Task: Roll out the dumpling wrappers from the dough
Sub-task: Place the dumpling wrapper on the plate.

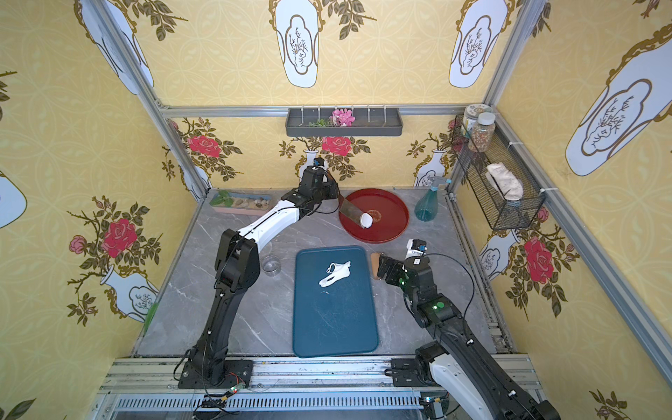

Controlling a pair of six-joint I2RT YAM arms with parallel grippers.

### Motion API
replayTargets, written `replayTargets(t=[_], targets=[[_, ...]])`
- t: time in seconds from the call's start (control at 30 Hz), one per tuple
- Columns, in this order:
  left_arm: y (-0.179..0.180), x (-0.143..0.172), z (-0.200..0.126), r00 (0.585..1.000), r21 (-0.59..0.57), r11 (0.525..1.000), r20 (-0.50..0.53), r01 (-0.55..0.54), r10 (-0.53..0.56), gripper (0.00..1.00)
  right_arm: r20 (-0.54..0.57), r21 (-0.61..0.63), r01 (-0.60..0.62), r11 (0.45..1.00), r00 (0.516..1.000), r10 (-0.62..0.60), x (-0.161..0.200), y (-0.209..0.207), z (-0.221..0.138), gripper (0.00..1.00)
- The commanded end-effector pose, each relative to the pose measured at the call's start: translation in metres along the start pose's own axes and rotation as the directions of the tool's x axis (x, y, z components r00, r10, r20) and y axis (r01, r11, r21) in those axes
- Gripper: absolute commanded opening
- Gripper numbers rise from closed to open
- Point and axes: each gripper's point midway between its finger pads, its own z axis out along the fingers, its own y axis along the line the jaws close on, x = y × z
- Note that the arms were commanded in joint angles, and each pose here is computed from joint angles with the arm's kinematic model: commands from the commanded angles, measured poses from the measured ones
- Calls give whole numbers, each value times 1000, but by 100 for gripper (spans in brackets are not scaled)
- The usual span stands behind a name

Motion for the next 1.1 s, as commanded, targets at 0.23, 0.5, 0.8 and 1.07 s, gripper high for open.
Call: replayTargets(t=[0.23, 0.5, 0.8, 1.07], targets=[[-6, 1, 1, 980, -120, 973, -14, -198, 198, 0, 21, -16, 5, 1000, 1000, -5, -6, 4, 0, 97], [-11, -3, -5, 954, -182, 938, -19, -296, 298, 0, 19, -15, 3, 1000, 1000, -3, -5, 3, 0, 97], [-13, -9, -10, 931, -250, 901, -8, -356, 365, 0, 18, -17, 4, 1000, 1000, -4, -5, 4, 1, 97], [-26, -53, -43, 931, -261, 919, 135, -296, 339, 0, 16, -14, 5, 1000, 1000, -5, -4, 3, 1, 97]])
